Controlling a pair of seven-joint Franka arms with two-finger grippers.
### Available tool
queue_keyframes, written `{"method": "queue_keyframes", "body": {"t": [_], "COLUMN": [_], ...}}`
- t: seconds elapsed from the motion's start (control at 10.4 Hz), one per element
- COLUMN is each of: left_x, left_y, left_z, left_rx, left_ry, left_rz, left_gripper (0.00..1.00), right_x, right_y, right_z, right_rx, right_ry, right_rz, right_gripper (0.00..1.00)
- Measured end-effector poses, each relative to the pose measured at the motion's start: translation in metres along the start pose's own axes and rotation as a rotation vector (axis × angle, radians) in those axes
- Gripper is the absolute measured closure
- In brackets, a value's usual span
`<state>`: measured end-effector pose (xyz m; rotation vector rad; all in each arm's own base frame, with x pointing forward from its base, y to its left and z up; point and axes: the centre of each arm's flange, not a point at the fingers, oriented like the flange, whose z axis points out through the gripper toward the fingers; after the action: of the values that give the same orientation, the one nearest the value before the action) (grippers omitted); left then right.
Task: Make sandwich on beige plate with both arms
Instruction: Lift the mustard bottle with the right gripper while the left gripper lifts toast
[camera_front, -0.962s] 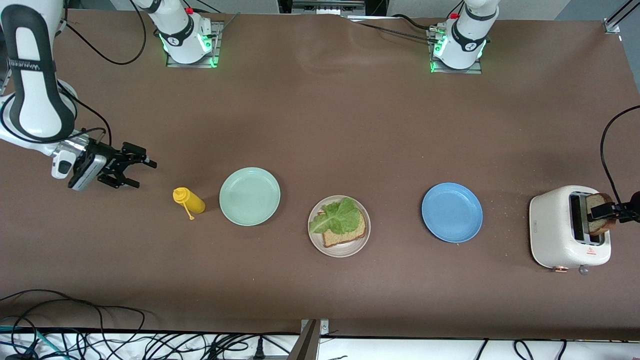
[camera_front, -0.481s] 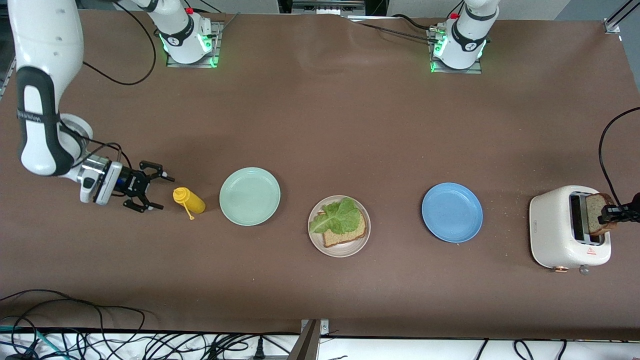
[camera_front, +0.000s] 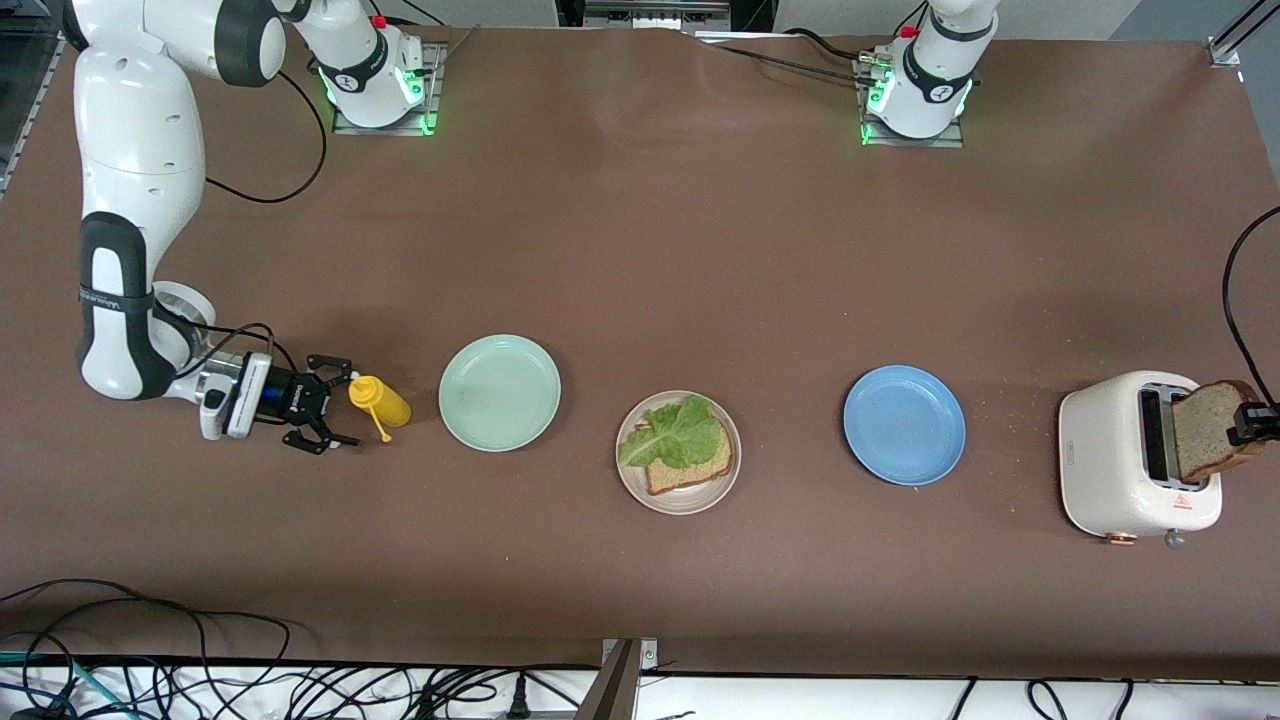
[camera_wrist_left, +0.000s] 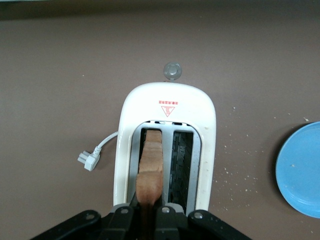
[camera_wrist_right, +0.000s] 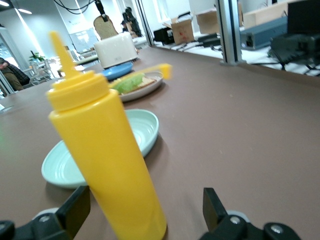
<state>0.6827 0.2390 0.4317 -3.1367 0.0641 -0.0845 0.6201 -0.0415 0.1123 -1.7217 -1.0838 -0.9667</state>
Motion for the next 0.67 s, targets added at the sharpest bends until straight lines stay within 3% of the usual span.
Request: {"method": "queue_keyframes", "body": {"t": [0.38,0.67], "left_x": [0.0,-0.004], "left_y": [0.015,0.039], "left_z": [-0.036,-0.059], "left_rx": [0.015,0.011], "left_ry": [0.003,-0.025], "left_rz": [0.016,0.046], "left_gripper": [0.9,0.9], "right_x": [-0.01,-0.009], "right_y": [-0.006,-0.012], "right_z": [0.014,0.023], "right_rx": [0.047,0.095], "right_ry": [0.048,0.119], "right_rz": [-0.033,-0.035], "right_gripper": [0.0,0.04]}}
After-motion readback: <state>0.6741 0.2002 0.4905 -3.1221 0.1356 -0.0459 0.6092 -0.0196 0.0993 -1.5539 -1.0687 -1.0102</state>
